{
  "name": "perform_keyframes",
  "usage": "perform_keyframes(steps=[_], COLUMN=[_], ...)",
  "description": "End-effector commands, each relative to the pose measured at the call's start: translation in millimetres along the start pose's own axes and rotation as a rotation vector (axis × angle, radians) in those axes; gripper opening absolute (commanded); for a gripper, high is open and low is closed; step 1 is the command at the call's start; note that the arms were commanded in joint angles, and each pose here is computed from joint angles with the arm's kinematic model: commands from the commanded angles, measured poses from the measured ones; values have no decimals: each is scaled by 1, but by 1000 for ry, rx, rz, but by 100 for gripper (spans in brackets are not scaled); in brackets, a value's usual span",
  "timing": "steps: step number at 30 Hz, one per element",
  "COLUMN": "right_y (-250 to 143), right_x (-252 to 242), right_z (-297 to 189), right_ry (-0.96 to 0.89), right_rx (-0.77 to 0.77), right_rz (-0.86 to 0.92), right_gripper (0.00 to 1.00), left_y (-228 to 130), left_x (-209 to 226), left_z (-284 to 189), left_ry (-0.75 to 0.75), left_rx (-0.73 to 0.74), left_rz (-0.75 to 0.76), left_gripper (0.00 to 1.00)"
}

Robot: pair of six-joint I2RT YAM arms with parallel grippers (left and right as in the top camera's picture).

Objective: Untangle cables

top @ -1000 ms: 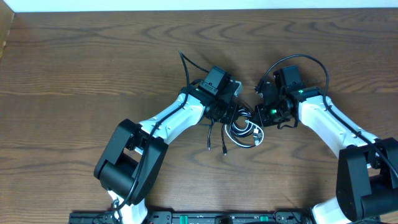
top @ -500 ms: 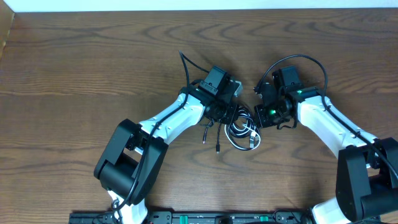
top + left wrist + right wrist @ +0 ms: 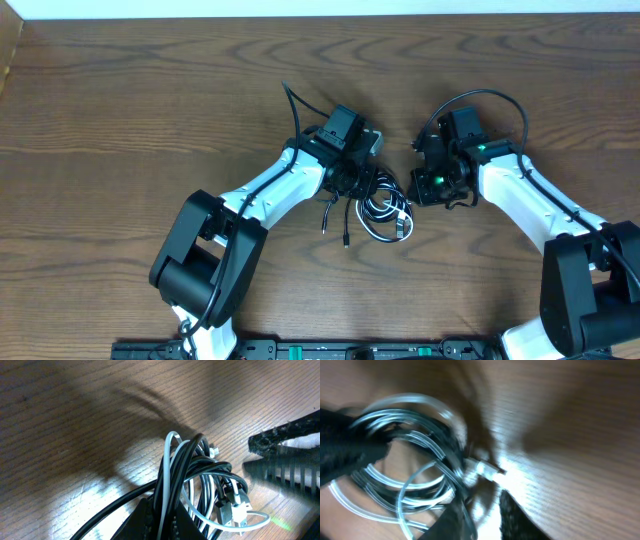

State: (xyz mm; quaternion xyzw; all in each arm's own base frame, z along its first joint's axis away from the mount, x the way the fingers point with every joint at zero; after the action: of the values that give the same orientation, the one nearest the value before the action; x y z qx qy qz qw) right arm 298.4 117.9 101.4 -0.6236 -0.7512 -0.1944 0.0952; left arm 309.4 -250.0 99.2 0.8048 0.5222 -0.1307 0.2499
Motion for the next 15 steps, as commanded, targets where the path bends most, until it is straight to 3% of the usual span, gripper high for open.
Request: perform_keyframes(steps=[1,15], right_y=[3,4], right_x=[17,4], right_z=[-2,0], right_ry=[137,15], right_rx=[2,-8], right_rz=[-62,-60], right_gripper=[29,27], left_y=[1,1], left_x=[-4,-11], left_z=[-8,-8], left_ry=[-14,-78], left_rx=[-16,-10], left_rz=[3,9], left_gripper=[8,8])
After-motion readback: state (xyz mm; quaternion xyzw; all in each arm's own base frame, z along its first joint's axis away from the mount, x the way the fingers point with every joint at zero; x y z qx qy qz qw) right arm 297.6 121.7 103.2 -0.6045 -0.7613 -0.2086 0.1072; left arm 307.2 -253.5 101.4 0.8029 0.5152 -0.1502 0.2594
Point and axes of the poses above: each gripper's point midway between its finger pads, its own z axis out along the fingers, its own x axis along the line the jaws close on, y = z × x, the point moved 7 cm from there along -z, back along the fingers, and after that the axes turned 1 degree about z, right-handed, at the moved point
